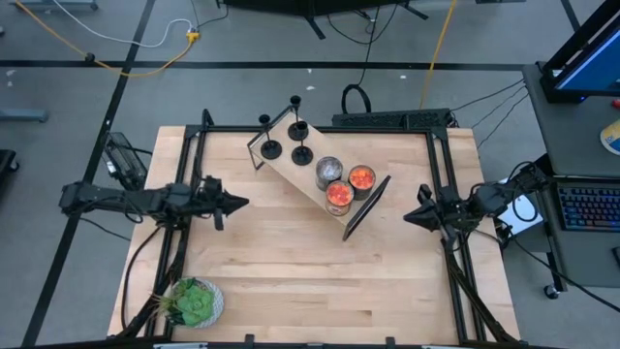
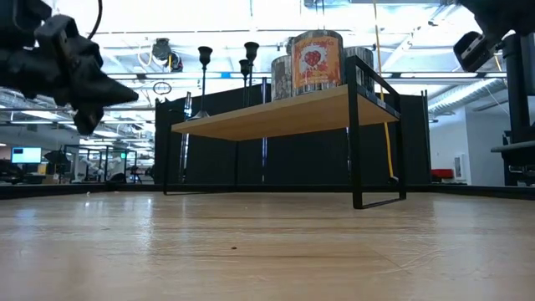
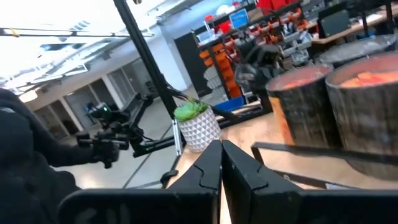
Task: Pick & Place candle stick holders
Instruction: Return to Home Position
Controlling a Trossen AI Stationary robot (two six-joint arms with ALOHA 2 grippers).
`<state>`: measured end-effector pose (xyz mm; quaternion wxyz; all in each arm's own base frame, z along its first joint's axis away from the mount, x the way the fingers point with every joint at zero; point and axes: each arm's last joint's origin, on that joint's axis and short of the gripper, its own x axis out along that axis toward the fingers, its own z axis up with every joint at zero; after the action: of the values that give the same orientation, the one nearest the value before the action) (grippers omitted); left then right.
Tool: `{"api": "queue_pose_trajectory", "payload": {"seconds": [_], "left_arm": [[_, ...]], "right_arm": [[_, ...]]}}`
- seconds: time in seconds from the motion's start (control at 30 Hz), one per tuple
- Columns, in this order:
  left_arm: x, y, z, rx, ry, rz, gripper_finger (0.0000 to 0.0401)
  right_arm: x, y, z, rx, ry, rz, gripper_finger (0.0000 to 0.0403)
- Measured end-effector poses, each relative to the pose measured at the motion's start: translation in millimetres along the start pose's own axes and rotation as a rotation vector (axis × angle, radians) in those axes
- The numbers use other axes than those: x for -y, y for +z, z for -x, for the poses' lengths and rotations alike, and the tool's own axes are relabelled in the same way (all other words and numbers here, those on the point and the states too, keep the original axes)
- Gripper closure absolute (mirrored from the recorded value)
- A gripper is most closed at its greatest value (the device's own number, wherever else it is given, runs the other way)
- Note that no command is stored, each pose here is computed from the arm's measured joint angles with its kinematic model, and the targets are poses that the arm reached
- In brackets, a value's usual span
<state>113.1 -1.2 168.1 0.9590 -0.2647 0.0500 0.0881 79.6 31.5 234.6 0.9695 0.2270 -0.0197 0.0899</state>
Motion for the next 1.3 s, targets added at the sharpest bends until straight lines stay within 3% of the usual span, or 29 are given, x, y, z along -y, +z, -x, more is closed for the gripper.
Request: {"api": "queue_pose_trajectory", "payload": {"seconds": [0.37,0.47,0.63,0.8,0.9,1.03,1.3], "left_arm": [[-17.3,-5.7,-2.6,-0.079,0.004,-0.179,0.0393],[-18.3,-3.4,-2.7,-0.079,-0.033,-0.171,0.0398],[-18.9,-1.4,-2.7,-0.084,-0.079,-0.182,0.0392],[-17.1,2.9,-2.8,-0.040,-0.097,-0.165,0.0397],[-17.5,2.8,-2.8,-0.039,-0.086,-0.151,0.0388],[-18.3,2.4,-2.9,-0.039,-0.064,-0.118,0.0389],[-24.3,-7.5,-2.3,-0.141,0.008,-0.018,0.0390]], "right_arm": [[-2.5,3.8,2.5,0.025,0.069,0.042,0.0403],[-2.6,5.1,3.5,0.041,0.069,0.107,0.0403],[-1.8,4.6,5.3,0.068,0.078,0.090,0.0403],[8.9,-21.8,-2.9,0.116,0.045,0.071,0.0403],[17.1,-42.7,-6.4,0.102,0.046,0.041,0.0403],[14.5,-37.3,-4.4,0.171,0.105,0.005,0.0403],[13.4,-40.4,-4.5,0.122,0.164,0.031,0.0403]]}}
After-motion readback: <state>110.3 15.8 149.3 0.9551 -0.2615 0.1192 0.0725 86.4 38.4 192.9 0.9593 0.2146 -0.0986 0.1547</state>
